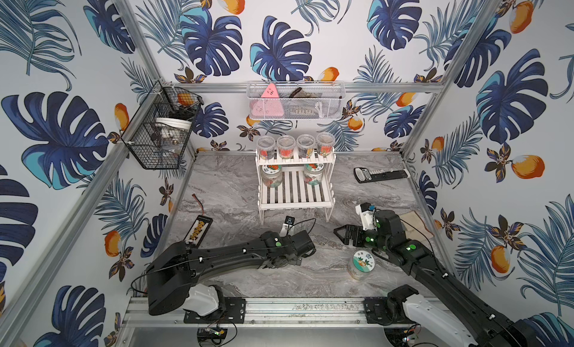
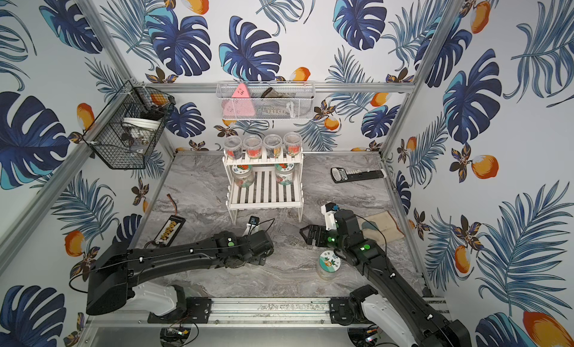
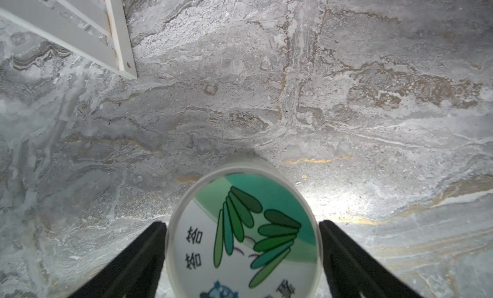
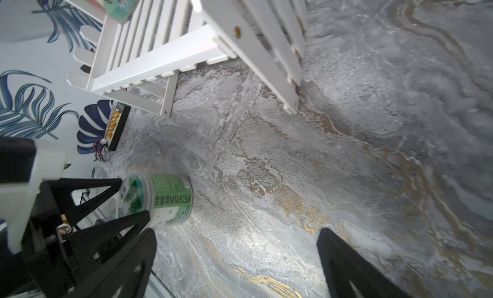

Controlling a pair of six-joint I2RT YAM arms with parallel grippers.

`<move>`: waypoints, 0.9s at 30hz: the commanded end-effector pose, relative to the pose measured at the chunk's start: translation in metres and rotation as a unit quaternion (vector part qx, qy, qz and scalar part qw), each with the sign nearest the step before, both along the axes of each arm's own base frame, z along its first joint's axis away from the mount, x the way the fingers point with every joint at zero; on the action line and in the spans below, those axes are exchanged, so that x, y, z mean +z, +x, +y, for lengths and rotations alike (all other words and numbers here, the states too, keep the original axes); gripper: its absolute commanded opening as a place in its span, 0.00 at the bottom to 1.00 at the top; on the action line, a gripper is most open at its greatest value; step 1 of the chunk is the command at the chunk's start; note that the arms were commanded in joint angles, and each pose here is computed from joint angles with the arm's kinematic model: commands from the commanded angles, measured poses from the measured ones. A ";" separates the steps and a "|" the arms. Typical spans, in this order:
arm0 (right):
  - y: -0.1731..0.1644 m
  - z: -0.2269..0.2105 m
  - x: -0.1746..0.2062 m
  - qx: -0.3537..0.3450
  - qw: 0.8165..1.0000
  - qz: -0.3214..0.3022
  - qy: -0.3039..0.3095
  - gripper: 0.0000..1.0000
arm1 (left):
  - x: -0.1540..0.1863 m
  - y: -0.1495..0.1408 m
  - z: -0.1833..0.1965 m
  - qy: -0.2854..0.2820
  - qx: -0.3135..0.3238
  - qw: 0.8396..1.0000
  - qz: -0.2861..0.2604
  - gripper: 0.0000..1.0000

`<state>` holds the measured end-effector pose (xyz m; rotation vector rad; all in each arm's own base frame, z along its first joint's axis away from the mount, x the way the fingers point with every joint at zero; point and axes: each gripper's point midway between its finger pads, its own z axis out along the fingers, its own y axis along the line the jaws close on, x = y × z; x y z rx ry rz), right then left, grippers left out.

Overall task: Place the seed container on the shelf
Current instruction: Pick up the seed jar at the center of the board.

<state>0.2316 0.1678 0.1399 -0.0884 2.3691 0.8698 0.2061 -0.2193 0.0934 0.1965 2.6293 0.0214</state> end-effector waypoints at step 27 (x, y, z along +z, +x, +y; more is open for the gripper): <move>-0.038 0.076 0.001 0.173 0.964 -0.201 -0.029 0.95 | 0.001 0.007 0.012 -0.016 -0.005 0.999 0.046 0.87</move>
